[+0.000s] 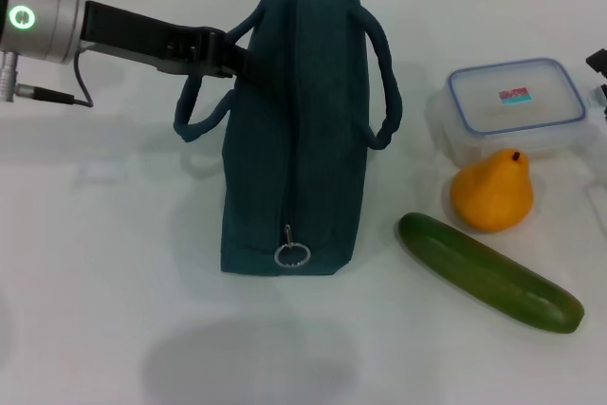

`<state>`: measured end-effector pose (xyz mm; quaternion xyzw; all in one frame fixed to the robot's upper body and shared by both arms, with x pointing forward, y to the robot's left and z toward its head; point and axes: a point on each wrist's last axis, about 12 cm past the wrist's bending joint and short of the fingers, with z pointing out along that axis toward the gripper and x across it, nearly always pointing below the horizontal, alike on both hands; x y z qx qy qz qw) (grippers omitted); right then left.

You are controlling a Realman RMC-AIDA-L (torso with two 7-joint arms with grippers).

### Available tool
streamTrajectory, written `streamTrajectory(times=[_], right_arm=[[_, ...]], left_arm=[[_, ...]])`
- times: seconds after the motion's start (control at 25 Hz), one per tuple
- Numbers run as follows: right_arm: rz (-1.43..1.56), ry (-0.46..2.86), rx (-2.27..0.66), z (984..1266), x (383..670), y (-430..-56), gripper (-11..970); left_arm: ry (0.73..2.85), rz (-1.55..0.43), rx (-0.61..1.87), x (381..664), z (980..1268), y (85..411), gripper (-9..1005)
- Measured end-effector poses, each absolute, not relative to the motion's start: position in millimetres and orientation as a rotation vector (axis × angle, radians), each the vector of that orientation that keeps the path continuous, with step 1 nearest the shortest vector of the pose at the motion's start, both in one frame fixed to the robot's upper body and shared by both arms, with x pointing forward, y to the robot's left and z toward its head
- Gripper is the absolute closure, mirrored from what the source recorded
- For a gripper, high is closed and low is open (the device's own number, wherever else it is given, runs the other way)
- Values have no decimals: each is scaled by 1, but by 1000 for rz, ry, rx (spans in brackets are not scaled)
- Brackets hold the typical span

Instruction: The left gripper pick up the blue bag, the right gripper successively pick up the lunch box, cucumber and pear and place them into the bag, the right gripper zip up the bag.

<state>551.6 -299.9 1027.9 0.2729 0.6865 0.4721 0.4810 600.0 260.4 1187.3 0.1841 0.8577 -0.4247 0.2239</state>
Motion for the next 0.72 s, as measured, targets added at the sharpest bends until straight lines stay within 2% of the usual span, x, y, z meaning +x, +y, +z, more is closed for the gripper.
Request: streamTrajectory(times=[0.72], right_arm=[[1132, 1716, 658, 1030, 566, -292, 405]], left_arm=[[2334, -1178, 540, 597, 1185, 262, 936]])
